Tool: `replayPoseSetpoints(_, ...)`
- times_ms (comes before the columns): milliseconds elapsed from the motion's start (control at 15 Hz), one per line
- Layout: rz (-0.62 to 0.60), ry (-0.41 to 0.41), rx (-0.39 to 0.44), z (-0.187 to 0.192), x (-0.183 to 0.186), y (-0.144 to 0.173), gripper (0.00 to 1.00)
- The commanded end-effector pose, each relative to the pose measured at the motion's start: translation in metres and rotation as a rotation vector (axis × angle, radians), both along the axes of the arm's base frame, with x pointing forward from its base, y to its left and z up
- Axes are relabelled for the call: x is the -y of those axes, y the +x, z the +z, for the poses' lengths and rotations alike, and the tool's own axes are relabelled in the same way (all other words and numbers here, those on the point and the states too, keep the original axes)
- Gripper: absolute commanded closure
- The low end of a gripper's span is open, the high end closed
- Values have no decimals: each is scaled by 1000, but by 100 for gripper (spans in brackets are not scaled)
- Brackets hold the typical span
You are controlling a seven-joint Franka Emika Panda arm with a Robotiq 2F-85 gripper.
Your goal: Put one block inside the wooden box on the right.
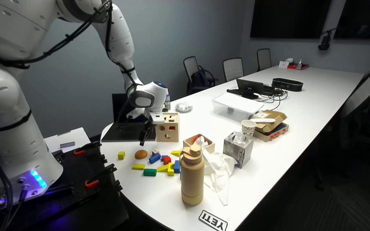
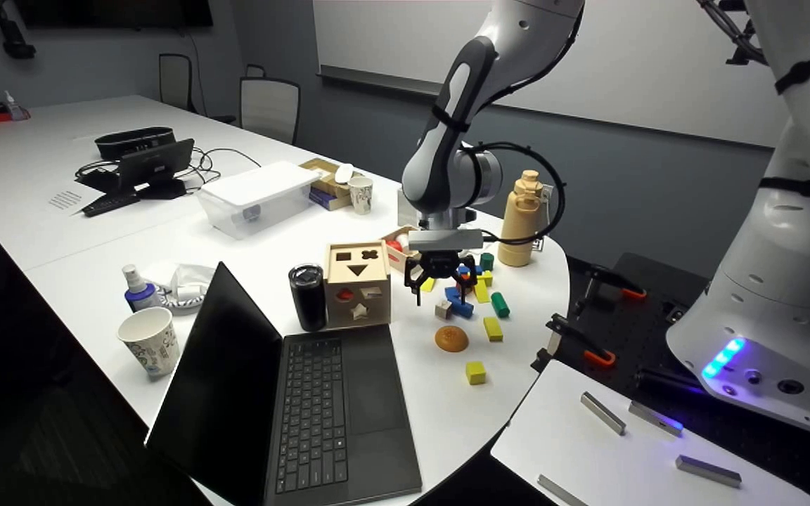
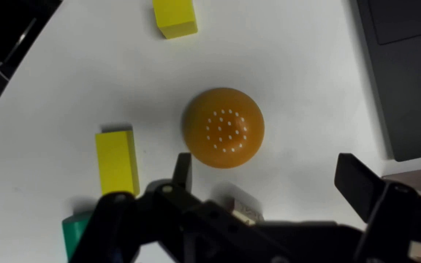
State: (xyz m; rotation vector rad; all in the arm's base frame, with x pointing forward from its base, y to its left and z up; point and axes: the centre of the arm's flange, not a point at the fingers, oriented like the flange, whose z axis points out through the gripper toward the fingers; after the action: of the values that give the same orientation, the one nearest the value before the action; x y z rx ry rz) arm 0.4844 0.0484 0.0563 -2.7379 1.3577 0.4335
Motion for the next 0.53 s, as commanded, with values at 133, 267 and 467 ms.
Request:
replayPoseSetpoints(133, -180, -70, -34, -18, 5, 7, 0)
replayPoseSetpoints(267, -222, -90, -39, -22, 8, 11, 0)
replayPoseSetpoints(467, -283, -125, -21, -33, 12, 14, 0)
